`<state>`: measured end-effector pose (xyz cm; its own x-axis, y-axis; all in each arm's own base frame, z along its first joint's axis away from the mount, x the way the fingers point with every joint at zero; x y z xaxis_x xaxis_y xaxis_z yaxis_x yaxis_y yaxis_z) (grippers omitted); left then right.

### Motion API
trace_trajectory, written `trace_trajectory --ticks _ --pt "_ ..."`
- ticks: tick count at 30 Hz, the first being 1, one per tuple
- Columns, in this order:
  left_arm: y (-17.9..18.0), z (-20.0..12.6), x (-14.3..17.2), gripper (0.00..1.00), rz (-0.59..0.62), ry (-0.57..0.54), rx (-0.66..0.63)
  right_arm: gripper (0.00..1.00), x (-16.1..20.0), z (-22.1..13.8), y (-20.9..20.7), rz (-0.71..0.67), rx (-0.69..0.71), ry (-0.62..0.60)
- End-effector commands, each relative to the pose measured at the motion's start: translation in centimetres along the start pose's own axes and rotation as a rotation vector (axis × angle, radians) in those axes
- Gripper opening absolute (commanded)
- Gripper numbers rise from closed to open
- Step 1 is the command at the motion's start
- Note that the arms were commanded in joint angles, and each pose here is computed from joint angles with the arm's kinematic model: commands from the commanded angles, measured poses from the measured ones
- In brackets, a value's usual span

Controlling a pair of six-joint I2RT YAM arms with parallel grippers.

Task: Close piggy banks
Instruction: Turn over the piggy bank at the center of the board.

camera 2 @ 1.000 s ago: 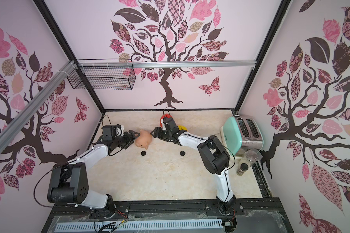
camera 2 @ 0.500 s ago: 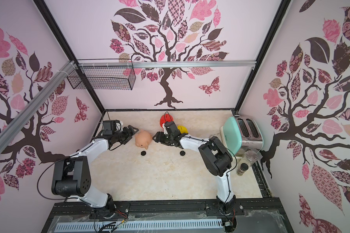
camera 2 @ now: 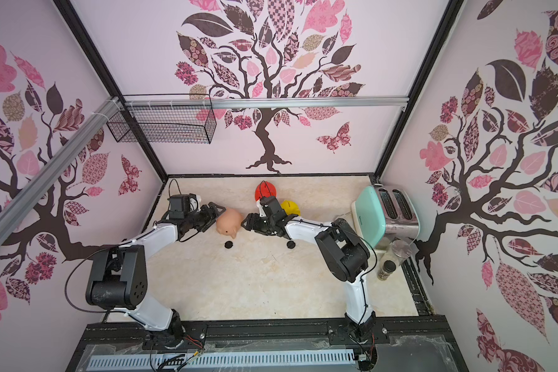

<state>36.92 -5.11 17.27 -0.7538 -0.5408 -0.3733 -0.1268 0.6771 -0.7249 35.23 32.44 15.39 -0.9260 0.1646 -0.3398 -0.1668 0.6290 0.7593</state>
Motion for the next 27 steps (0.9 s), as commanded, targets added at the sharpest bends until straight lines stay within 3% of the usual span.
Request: trace_trajectory --ticks 1,23,27 --pt "0.0 0.4 -0.2 0.81 0.014 -0.011 0.018 0.66 -0.2 -0.3 1.2 -0.027 -0.025 0.006" --pt "-0.5 -0.8 3.3 0.81 0.035 -0.002 0.065 0.68 -0.6 -0.9 1.4 -0.060 -0.005 -0.008" --pt "-1.2 -1.6 3.1 0.82 0.050 -0.010 0.062 0.73 -0.8 -1.1 1.6 -0.080 0.003 -0.024"
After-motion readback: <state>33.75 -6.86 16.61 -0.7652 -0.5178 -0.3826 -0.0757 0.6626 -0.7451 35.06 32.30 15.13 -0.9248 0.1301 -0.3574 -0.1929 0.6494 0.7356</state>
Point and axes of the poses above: each gripper's point midway between its finger pads, its own z axis out along the fingers, its own y axis along the line the jaws close on, x = y × z, the point moved 9 cm from there along -z, back along the fingers, and after that the axes turned 2 degrees about z, right-handed, at the moved point
